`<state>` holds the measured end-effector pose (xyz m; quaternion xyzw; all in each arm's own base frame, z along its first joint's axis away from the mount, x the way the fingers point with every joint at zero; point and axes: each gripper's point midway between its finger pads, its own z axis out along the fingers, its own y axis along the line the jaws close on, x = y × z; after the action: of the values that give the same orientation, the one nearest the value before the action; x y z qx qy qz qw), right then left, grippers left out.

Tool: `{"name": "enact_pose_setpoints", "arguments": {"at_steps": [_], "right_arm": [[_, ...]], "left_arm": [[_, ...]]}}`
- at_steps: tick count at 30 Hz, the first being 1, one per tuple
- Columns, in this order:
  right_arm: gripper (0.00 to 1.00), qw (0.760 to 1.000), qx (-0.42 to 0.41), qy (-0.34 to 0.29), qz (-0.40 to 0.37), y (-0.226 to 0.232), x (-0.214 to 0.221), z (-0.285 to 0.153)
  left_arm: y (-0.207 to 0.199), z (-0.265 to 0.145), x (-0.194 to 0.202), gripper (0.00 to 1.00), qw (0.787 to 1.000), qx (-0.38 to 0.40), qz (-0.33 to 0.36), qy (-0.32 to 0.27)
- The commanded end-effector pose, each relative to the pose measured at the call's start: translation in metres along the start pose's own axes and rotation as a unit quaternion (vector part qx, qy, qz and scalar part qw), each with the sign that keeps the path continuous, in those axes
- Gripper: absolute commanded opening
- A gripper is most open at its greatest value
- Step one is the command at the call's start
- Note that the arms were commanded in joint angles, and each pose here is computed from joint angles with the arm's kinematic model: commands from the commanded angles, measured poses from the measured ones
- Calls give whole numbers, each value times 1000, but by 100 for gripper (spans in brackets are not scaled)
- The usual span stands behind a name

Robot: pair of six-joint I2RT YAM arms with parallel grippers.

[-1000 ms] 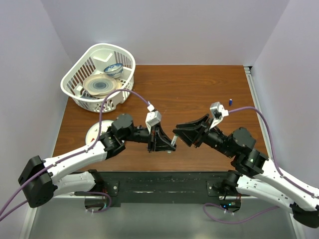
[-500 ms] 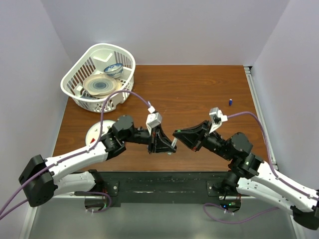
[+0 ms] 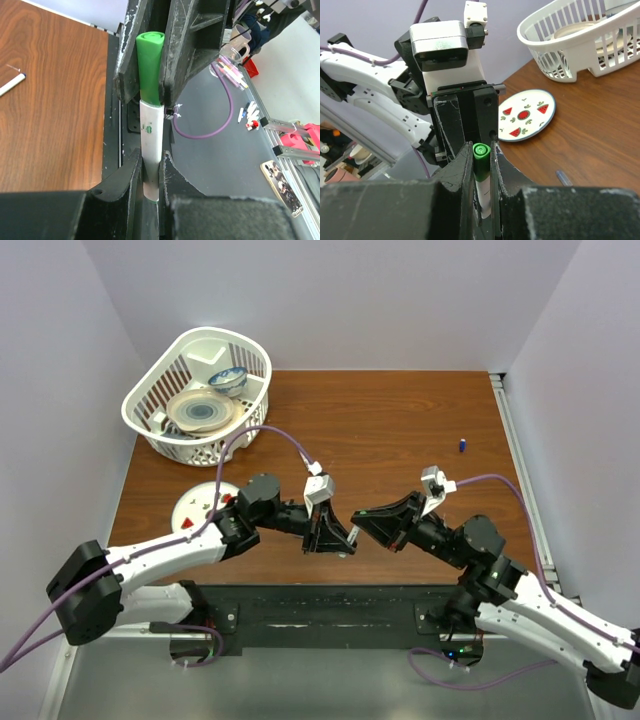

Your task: Insert the pens into the pen caps

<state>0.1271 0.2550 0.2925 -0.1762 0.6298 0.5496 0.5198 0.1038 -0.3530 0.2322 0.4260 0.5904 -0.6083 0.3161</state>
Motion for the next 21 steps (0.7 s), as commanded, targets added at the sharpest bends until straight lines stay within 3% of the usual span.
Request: {"name": "enact_pose_setpoints", "arguments": {"at_steps": [1,13,21], "right_arm": [[0,985,-2,167,47,-13,91,-15],[0,978,-10,197,71,-20,124,-32],[0,971,-65,219,76,-4,134,-42]], "left_arm": [[3,-1,-95,0,985,-42,110,-125],[12,7,-115,0,982,-49,128,-128],[-6,-3,-136,0,978,-1,142,-153]]}}
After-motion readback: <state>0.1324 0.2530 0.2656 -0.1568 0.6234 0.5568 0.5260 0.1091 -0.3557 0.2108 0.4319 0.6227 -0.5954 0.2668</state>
